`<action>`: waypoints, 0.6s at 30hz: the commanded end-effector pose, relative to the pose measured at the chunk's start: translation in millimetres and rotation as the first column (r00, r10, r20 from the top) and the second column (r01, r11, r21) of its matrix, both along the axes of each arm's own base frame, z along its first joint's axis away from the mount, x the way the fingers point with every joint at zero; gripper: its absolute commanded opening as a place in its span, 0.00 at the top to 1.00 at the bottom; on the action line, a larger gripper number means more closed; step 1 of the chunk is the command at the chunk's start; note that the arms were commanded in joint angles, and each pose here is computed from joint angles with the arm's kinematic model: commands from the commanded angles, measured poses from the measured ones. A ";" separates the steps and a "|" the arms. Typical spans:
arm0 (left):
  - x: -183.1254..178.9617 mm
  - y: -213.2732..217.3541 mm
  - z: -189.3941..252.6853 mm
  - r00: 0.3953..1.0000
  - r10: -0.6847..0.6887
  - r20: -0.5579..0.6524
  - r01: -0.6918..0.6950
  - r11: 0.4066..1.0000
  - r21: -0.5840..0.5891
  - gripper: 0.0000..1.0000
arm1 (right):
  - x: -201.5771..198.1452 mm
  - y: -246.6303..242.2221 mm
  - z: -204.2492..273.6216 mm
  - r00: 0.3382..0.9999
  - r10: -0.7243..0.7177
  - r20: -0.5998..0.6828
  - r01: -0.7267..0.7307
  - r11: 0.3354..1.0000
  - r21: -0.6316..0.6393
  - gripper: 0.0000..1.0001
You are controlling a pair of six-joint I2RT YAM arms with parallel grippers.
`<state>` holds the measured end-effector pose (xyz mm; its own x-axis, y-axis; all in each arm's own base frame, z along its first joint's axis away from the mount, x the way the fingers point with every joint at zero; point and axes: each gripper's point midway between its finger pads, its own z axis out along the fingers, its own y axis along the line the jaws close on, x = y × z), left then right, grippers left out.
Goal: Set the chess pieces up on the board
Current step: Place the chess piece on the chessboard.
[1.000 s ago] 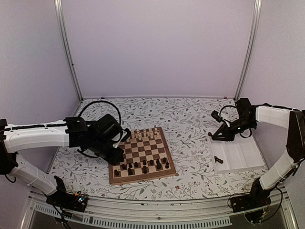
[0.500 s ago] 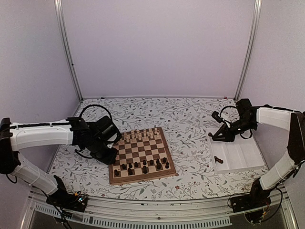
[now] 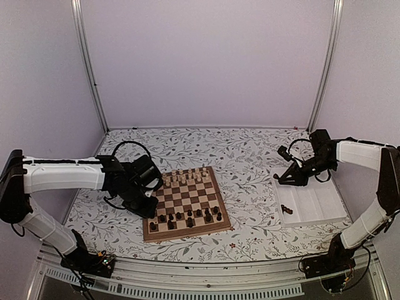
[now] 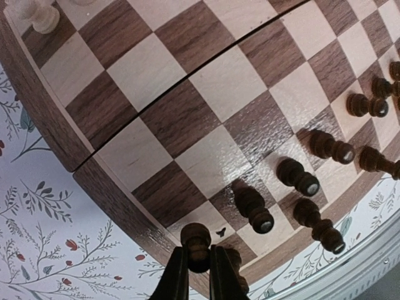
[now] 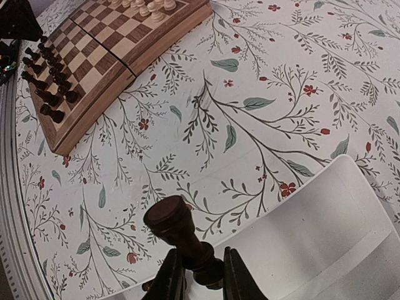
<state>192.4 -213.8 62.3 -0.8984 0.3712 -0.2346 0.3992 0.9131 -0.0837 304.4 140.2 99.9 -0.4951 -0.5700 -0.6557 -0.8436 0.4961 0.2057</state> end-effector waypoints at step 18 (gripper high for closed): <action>-8.7 4.3 -15.3 0.999 0.006 -0.054 -0.006 1.000 0.004 0.73 | -2.0 0.2 -2.1 1.000 0.006 0.008 -0.006 1.000 -0.010 0.93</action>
